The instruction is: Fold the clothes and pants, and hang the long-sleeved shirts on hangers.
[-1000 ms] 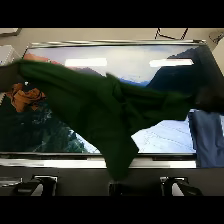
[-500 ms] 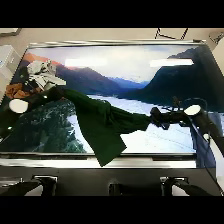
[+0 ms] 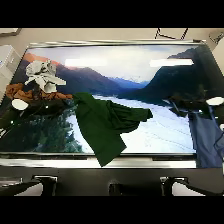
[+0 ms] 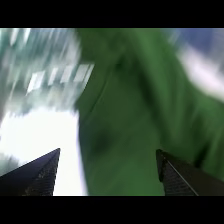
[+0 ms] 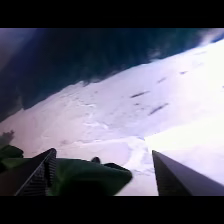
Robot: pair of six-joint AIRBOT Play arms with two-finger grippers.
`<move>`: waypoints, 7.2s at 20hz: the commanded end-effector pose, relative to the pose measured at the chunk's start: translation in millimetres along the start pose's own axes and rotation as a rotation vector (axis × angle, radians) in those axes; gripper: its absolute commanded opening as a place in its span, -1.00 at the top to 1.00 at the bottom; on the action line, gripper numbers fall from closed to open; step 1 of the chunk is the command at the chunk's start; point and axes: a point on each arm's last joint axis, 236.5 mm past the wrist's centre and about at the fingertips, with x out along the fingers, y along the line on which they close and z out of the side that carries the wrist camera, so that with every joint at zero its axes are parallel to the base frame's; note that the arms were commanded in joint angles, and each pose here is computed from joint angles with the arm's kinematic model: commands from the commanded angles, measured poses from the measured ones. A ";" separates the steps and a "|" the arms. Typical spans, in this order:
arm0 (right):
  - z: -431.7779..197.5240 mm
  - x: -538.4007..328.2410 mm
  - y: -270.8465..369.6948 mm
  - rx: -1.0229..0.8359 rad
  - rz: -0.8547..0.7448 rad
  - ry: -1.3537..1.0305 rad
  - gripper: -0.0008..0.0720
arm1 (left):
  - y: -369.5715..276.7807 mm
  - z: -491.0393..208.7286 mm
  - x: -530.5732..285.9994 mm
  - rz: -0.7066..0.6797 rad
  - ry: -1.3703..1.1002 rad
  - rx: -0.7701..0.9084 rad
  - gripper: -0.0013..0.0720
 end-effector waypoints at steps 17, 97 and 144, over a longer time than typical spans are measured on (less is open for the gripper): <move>-91.6 103.3 7.9 -0.054 0.011 0.305 -0.86 | -24.1 -140.3 69.7 -0.030 0.293 -0.017 0.90; -102.3 16.1 -109.9 -0.044 -0.236 0.375 0.03 | 70.6 -90.4 16.0 0.039 0.295 -0.117 0.91; 145.8 35.5 39.7 -0.250 -0.236 -0.347 0.84 | -64.6 181.7 29.2 -0.049 -0.409 0.194 0.91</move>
